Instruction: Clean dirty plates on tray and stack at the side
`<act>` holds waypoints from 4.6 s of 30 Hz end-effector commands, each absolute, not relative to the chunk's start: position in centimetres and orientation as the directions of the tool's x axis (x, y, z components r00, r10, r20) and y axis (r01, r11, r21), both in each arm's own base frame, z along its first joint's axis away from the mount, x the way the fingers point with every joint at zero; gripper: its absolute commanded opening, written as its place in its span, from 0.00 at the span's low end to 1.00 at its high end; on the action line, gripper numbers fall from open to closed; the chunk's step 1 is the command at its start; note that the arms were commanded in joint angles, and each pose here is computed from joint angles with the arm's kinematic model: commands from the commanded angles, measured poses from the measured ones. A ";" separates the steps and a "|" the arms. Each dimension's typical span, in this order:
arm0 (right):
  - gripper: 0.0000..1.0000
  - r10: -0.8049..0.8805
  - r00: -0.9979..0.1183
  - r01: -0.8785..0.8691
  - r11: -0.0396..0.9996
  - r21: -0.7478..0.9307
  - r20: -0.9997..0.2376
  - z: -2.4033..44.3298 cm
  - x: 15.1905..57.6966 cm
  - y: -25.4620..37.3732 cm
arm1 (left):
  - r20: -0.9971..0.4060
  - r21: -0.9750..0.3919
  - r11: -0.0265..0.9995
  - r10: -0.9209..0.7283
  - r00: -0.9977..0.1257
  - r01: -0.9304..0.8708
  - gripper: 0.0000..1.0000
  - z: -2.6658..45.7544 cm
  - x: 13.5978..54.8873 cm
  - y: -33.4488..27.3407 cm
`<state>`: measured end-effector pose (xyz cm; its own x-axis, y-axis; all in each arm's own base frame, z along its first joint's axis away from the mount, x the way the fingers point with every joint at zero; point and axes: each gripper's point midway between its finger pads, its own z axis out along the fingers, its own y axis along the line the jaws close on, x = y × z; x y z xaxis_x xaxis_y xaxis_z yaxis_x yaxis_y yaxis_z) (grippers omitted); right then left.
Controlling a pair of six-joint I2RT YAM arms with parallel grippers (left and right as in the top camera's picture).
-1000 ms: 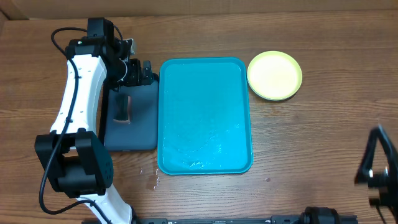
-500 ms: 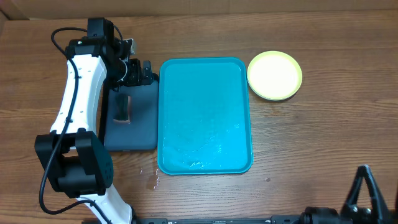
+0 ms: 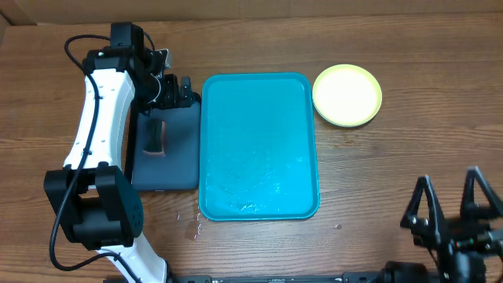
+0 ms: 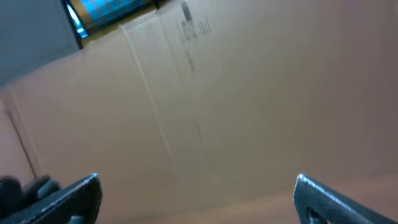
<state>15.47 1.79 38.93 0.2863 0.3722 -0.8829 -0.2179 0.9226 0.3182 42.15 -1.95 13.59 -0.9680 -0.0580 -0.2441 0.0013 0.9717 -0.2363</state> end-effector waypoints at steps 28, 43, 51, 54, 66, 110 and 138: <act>1.00 0.315 0.031 -0.187 0.934 0.304 -0.948 19.7 24.3 2.8 | -0.278 -0.246 0.969 -0.050 -0.959 0.021 1.00 14.9 42.5 -2.2; 1.00 -0.074 0.025 -0.286 0.955 -0.078 -0.997 17.6 23.9 4.9 | -0.278 -0.246 0.969 -0.050 -0.959 0.021 1.00 14.9 42.5 -2.2; 1.00 -0.052 0.018 -0.288 0.956 -0.055 -0.998 17.6 23.9 4.9 | -0.278 -0.246 0.969 -0.050 -0.959 0.021 1.00 14.9 42.5 -2.2; 1.00 -0.052 0.018 -0.288 0.956 -0.055 -0.998 17.6 23.9 4.9 | -0.278 -0.246 0.969 -0.050 -0.959 0.021 1.00 14.9 42.5 -2.2; 1.00 -0.052 0.018 -0.287 0.957 -0.055 -0.999 17.6 23.9 4.9 | -0.278 -0.246 0.969 -0.050 -0.959 0.021 1.00 14.9 42.5 -2.2; 1.00 -0.052 0.018 -0.286 0.957 -0.055 -0.998 17.6 23.9 4.8 | -0.788 -0.154 0.946 0.057 -0.614 0.285 1.00 37.8 32.1 -7.3; 1.00 -0.052 0.018 -0.287 0.956 -0.055 -0.998 17.6 23.9 4.9 | -0.914 -0.066 0.970 0.036 -0.404 0.236 1.00 34.2 17.5 -4.3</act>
<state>23.95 4.70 17.79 0.0119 -0.0450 -0.9989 -0.2803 0.9588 -0.0465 17.71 -4.76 35.43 -0.4325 0.0325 -0.9010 0.2496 0.9646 -0.0850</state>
